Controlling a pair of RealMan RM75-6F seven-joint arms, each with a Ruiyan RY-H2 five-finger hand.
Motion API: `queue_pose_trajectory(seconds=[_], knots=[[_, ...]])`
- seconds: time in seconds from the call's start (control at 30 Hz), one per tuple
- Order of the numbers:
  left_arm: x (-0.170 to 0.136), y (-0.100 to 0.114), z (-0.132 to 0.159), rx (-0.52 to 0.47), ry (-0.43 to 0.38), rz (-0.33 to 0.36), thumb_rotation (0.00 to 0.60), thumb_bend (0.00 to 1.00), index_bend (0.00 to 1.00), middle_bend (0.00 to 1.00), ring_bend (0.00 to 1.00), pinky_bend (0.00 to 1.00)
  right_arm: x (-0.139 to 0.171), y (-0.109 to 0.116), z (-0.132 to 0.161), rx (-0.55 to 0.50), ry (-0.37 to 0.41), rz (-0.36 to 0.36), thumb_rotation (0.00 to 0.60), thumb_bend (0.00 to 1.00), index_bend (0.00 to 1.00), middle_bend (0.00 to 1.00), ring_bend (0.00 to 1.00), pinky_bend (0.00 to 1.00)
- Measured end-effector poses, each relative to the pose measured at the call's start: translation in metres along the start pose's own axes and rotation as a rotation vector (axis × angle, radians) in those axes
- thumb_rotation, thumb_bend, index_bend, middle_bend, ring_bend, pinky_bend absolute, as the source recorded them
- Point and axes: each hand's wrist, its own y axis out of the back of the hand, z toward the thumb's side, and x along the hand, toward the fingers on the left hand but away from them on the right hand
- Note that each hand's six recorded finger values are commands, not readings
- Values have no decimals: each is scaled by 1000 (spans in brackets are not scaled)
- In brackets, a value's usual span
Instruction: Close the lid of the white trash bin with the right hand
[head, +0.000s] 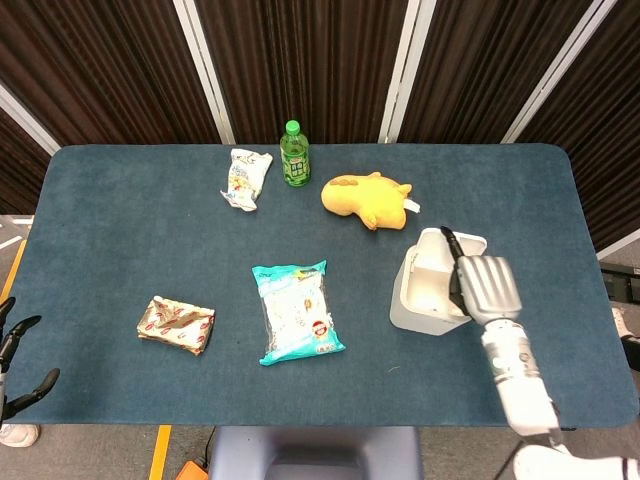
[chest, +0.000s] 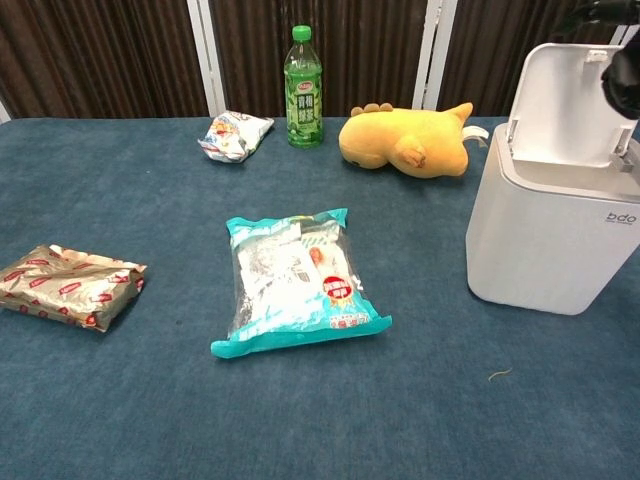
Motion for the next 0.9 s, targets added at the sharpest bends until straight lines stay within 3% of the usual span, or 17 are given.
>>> queue_pose_trajectory(seconds=[0.27, 0.9], knots=[[-1, 1, 2, -1, -8, 6, 600, 221, 194, 0, 6, 266, -14, 3, 13, 9, -36, -24, 600, 922, 0, 817, 695, 686], [1, 1, 1, -1, -5, 8, 600, 221, 193, 0, 5, 266, -25, -5, 1, 40, -111, 10, 600, 922, 22, 817, 695, 686]])
